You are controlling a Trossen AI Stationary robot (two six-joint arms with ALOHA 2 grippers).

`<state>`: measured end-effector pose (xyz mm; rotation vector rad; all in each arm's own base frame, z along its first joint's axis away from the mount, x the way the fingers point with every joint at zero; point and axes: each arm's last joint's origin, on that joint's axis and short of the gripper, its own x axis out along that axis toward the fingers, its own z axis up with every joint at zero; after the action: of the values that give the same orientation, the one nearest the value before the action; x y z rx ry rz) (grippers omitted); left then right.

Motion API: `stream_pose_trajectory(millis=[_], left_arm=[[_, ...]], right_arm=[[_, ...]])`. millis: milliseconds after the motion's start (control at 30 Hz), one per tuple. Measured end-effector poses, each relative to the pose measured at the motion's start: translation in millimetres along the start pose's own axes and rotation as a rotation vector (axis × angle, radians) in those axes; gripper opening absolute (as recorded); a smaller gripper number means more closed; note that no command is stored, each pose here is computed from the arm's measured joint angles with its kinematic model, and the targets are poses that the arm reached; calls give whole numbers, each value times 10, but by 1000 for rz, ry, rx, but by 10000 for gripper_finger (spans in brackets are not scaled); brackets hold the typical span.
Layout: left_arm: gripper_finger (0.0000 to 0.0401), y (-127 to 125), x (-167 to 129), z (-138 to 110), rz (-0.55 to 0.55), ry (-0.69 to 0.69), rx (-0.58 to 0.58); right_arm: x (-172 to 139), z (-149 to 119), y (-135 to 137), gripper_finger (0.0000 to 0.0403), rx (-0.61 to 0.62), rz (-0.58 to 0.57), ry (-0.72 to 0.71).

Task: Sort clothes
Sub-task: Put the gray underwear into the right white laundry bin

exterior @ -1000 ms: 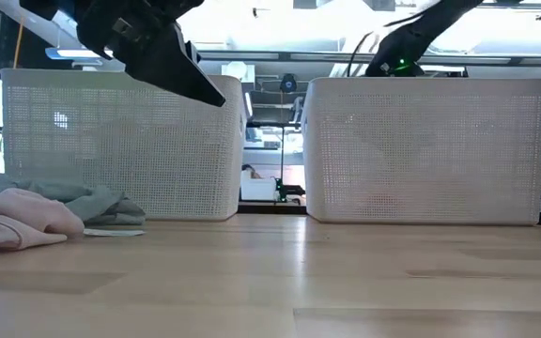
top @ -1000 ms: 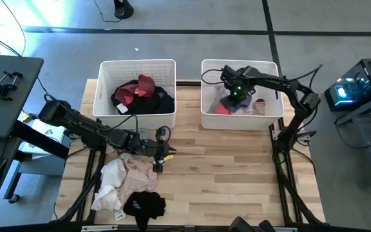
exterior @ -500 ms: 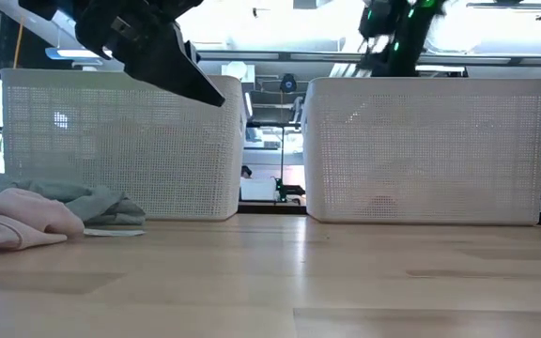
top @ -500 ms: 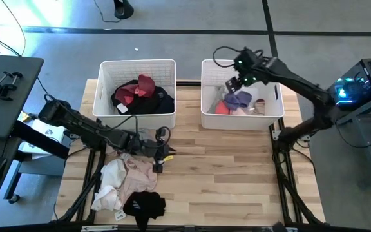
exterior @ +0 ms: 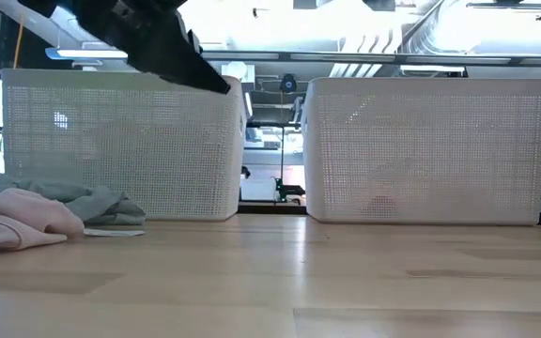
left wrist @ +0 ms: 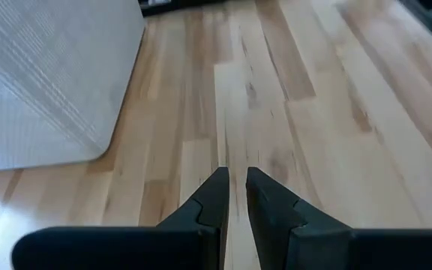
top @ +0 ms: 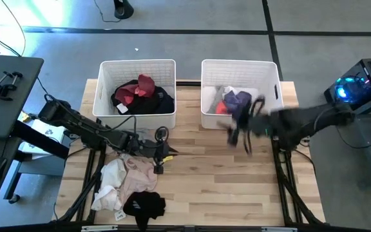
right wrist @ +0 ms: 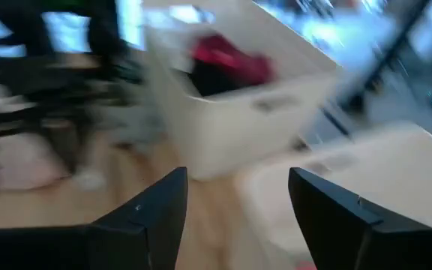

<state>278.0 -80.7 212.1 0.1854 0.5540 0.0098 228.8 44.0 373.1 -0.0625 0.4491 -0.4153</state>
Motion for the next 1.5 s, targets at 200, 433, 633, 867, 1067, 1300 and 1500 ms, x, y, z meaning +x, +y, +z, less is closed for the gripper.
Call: stream_pose_trajectory(millis=[200,433,633,867,1067,1300,1500], left_arm=[[39,1,4,90,-3,-92,-99],[39,88,21,264,34,-271,-69],[29,-83,-34,64,169,-7,85],[15,-213,-269,-519,368,381,-289],[48,-199,-374,-1110,584,367,-576],[123,-127,-415,-1469,653,349,-696],[109,-159,-335,-1578,502,292,-656]], right_arm=[[54,-509,782,220,-126,154,-156],[432,-1037,1130,220,-62,165,-129],[723,-1226,1217,220,-14,117,-60],[780,-1214,1210,220,8,103,-73],[788,-1194,1204,220,-4,101,-86],[892,-1148,1098,220,28,57,-92],[954,-1106,1050,220,57,103,-96]])
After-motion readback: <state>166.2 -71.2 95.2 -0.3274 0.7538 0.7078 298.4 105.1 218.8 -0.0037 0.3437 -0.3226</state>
